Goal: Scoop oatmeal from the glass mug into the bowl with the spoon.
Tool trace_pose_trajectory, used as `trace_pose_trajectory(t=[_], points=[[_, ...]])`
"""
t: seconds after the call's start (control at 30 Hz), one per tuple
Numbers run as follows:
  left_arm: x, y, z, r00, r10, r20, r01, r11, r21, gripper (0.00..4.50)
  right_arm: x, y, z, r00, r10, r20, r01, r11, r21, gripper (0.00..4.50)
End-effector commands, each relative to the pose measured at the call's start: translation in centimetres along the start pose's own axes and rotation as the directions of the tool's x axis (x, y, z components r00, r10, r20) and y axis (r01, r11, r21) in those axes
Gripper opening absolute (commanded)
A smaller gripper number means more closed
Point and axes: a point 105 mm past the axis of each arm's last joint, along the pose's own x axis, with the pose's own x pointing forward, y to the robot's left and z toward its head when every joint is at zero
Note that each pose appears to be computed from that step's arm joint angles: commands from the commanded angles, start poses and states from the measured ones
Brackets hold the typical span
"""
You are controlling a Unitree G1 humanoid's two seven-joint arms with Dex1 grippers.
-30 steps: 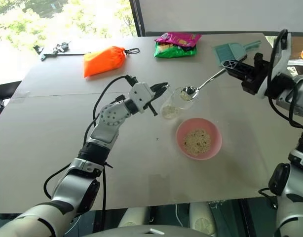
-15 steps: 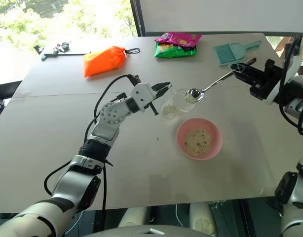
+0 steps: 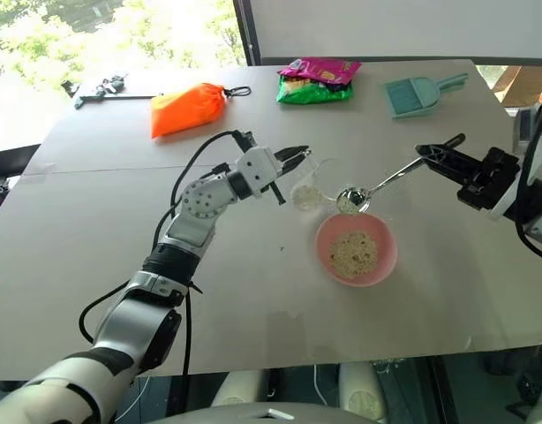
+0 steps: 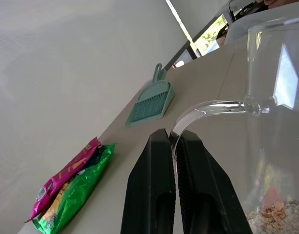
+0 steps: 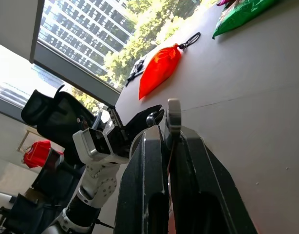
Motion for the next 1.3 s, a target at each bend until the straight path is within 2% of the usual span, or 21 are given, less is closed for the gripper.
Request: trace_pose_trajectory(t=[0.03, 0.17, 0.3, 0.4, 0.5, 0.57, 0.67, 0.77, 0.8, 0.9, 1.0, 1.13, 1.3], points=[[0.1, 1.2, 1.1, 0.999, 0.031, 0.04, -0.033, 0.998, 0.046, 0.03, -0.6, 1.9, -0.2, 0.999, 0.032, -0.021, -0.033, 0.996, -0.086, 0.0], [0.1, 1.4, 1.0, 0.998, 0.042, 0.036, -0.044, 0.998, 0.045, 0.03, -0.3, 1.9, -0.5, 0.998, -0.059, -0.027, 0.054, 0.985, -0.167, 0.0], [-0.1, 1.5, 1.1, 0.998, 0.048, 0.035, -0.049, 0.998, 0.045, 0.03, 0.2, 1.7, -1.7, 0.986, -0.138, -0.094, 0.1, 0.938, -0.332, 0.0], [-0.2, 1.7, 1.1, 0.998, 0.056, 0.036, -0.058, 0.997, 0.046, 0.03, 0.6, 2.0, -2.3, 0.98, -0.159, -0.121, 0.088, 0.888, -0.451, 0.0], [-0.4, 1.9, 1.1, 0.997, 0.065, 0.033, -0.067, 0.997, 0.048, 0.03, 1.2, 2.3, -2.7, 0.97, -0.202, -0.133, 0.075, 0.775, -0.627, 0.0], [-0.6, 2.0, 1.1, 0.997, 0.071, 0.033, -0.073, 0.996, 0.049, 0.03, 1.4, 2.8, -2.6, 0.976, -0.179, -0.125, 0.046, 0.729, -0.682, 0.0], [-0.7, 2.2, 1.1, 0.996, 0.08, 0.03, -0.081, 0.995, 0.05, 0.03, 1.4, 3.8, -1.7, 0.993, -0.091, -0.076, 0.012, 0.714, -0.7, 0.0], [-0.9, 2.3, 1.0, 0.996, 0.091, 0.02, -0.092, 0.994, 0.052, 0.03, 1.1, 3.8, -1.8, 0.992, -0.082, -0.091, -0.018, 0.639, -0.769, 0.0], [-1.0, 2.3, 1.0, 0.995, 0.094, 0.018, -0.095, 0.994, 0.052, 0.03, 0.9, 3.8, -1.9, 0.994, -0.067, -0.091, -0.026, 0.643, -0.766, 0.0], [-1.1, 2.4, 0.9, 0.994, 0.109, 0.013, -0.109, 0.993, 0.045, 0.03, 0.8, 4.6, -0.2, 0.999, 0.037, 0.012, -0.021, 0.767, -0.641, 0.0], [-1.4, 2.7, 0.9, 0.99, 0.141, 0.005, -0.141, 0.99, 0.024, 0.03, 1.1, 5.3, 1.7, 0.986, 0.104, 0.131, -0.018, 0.844, -0.536, 0.0], [-1.8, 2.9, 1.1, 0.983, 0.182, -0.001, -0.182, 0.983, -0.002, 0.03, 2.3, 6.4, 3.1, 0.964, 0.166, 0.209, -0.058, 0.894, -0.444, 0.0], [-2.2, 3.2, 1.8, 0.973, 0.233, 0.0, -0.233, 0.972, -0.032, 0.03, 4.3, 6.0, 3.0, 0.966, 0.156, 0.206, -0.058, 0.908, -0.415, 0.0]])
